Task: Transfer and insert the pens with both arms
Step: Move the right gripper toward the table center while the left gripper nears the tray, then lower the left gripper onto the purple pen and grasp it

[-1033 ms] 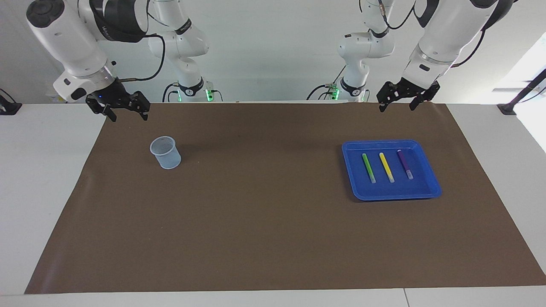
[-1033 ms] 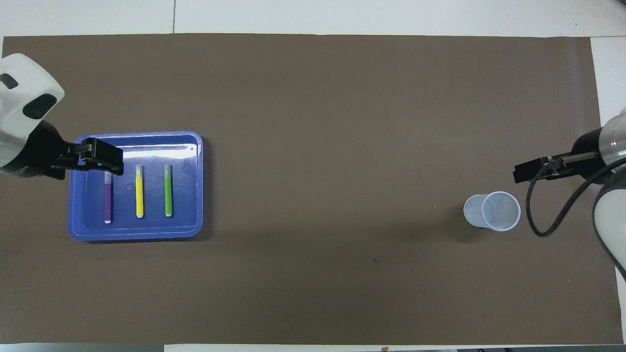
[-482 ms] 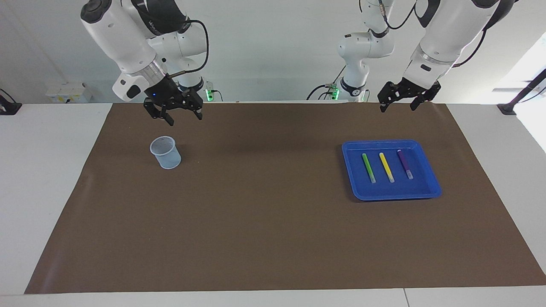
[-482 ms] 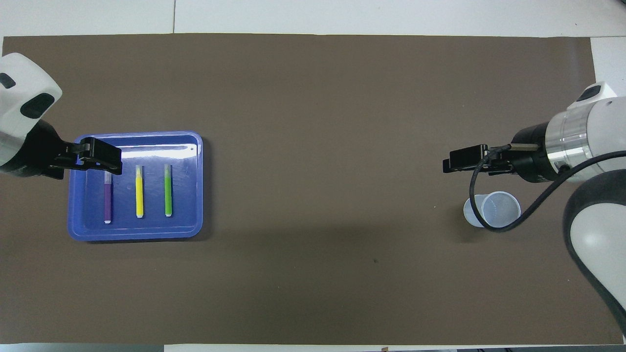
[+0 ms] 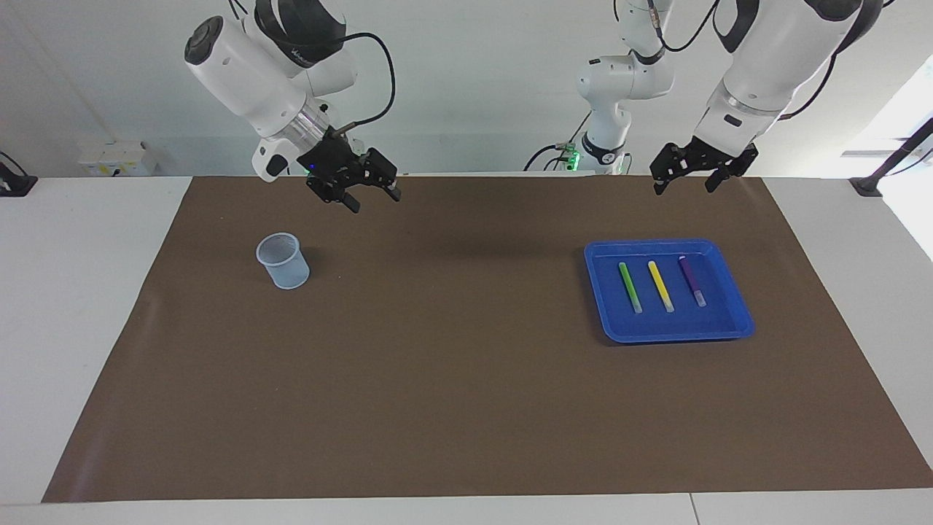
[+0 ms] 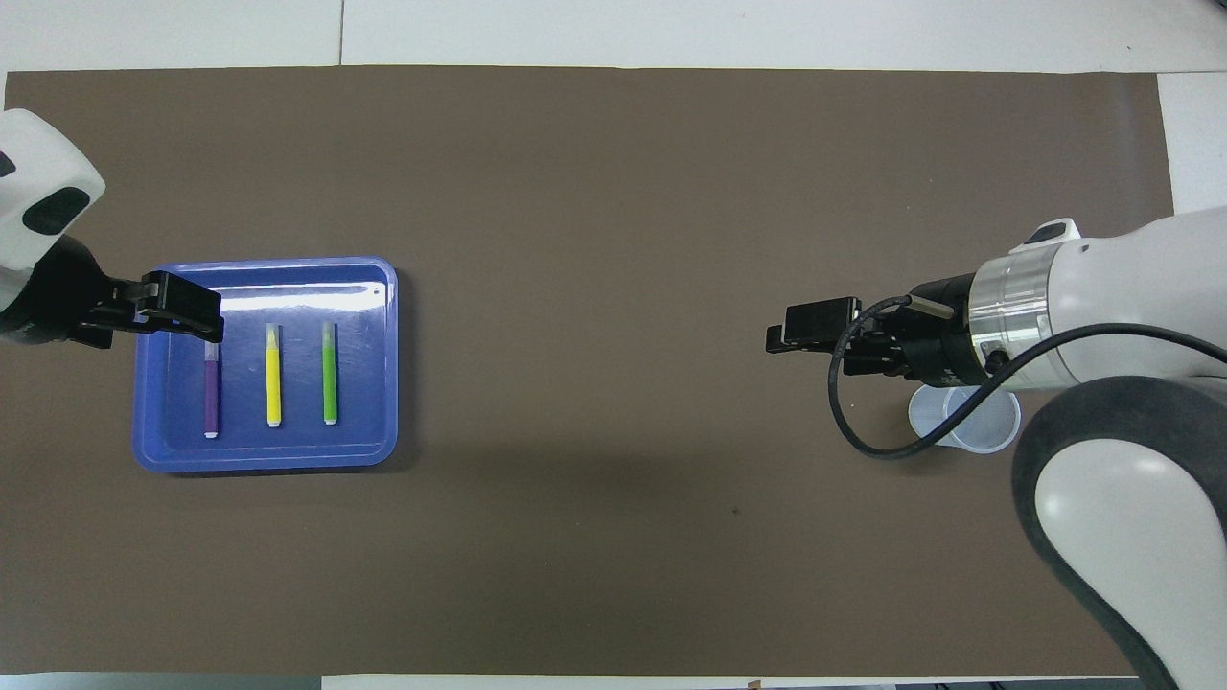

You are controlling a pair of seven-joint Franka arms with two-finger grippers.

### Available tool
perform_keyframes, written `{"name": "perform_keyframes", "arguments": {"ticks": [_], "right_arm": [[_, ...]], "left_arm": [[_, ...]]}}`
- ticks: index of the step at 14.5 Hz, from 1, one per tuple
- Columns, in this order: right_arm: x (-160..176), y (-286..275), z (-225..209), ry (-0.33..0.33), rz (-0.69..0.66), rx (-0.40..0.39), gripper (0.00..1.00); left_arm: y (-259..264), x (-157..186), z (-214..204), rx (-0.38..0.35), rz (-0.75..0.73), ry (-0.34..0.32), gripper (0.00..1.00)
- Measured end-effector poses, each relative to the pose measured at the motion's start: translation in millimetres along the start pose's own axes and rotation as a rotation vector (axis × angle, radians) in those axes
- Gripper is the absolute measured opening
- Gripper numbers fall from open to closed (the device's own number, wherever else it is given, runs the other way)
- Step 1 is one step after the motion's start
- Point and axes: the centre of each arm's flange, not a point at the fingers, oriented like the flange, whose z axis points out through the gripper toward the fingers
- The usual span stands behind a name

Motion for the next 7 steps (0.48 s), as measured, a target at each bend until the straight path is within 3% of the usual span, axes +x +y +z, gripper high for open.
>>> {"name": "perform_keyframes", "arguments": {"ticks": [4, 7], "right_arm": [[-4, -5, -2, 0.025, 0.040, 0.102, 1.00], [-9, -11, 8, 0.004, 0.098, 0.181, 1.00]], "left_arm": [[-69, 11, 58, -0.013, 0.035, -0.006, 1.00], [-92, 12, 118, -0.020, 0.084, -0.022, 1.00]]}}
